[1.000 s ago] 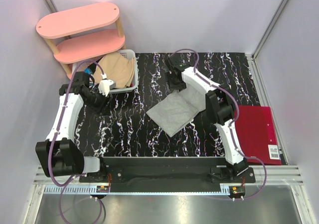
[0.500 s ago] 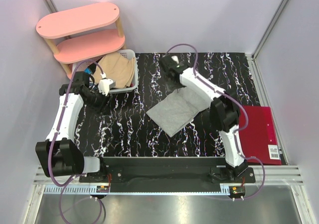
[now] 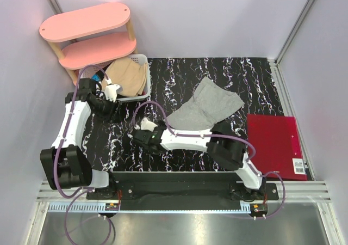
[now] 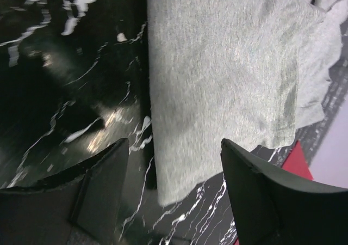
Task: Fold and stack the t-shirts
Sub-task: Grab one side of the 2/3 rectangular tshirt with right arm
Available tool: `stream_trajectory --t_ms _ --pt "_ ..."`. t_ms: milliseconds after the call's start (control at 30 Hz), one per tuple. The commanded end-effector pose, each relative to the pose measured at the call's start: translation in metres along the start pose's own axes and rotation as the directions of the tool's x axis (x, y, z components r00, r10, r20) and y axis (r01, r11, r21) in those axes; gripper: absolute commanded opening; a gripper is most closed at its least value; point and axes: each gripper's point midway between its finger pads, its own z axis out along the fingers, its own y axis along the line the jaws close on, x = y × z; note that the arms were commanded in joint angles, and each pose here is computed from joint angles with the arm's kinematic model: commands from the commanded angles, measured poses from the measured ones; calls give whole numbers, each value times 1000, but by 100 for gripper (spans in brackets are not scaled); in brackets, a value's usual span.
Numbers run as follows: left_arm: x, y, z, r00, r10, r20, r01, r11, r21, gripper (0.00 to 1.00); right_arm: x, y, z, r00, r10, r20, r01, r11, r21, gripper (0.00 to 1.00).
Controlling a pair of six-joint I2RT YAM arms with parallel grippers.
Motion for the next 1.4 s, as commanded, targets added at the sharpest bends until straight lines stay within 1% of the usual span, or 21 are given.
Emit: stream_trajectory --t_ms 0,167,333,433,600,800,833,900,933,1033,1067,1200,1233,1300,1333,1367 --pt "-13 -1 -9 997 25 68 -24 1000 -18 46 2 -17 22 1000 8 0 -8 982 191 75" --pt "-12 0 -14 997 41 72 -38 999 -38 46 16 0 40 999 0 -40 8 982 191 75" --pt "-15 0 -17 996 43 79 -40 998 -42 46 26 8 50 998 -4 -65 17 980 196 74" --pt "-18 1 -18 995 47 84 -44 998 -43 46 32 16 53 997 10 -81 4 984 176 70" --pt "-21 1 -20 995 52 86 -48 998 -48 46 50 29 62 992 25 -126 -6 989 147 56" --pt "-21 1 -21 995 55 85 -51 997 -50 46 78 38 74 983 25 -182 5 987 162 47" --pt "-21 1 -21 995 53 84 -49 998 -48 46 81 39 76 982 25 -189 6 987 162 40" --pt "-20 1 -21 995 52 83 -49 998 -47 46 86 42 78 979 30 -200 2 987 159 29" --pt "-21 1 -21 995 53 85 -49 998 -46 46 87 44 78 978 32 -205 0 988 153 20" --pt "-21 0 -21 995 54 85 -50 998 -42 46 80 47 76 979 43 -200 -17 992 128 3" --pt "-22 0 -21 995 53 87 -50 998 -43 46 76 47 74 979 50 -197 -26 992 120 2" --pt "-22 0 -22 995 55 88 -52 998 -43 46 50 43 56 983 67 -170 -55 996 74 1" --pt "-22 -1 -23 994 57 89 -53 998 -42 46 32 40 45 986 88 -138 -82 996 46 1" --pt "-22 -1 -24 994 60 91 -56 997 -45 46 18 41 29 984 112 -138 -116 993 -24 0" --pt "-22 -2 -25 994 64 94 -59 997 -47 46 0 37 15 984 143 -104 -150 987 -59 0" --pt "-21 -2 -26 994 64 93 -60 997 -46 46 -7 40 5 984 149 -98 -159 982 -99 0"
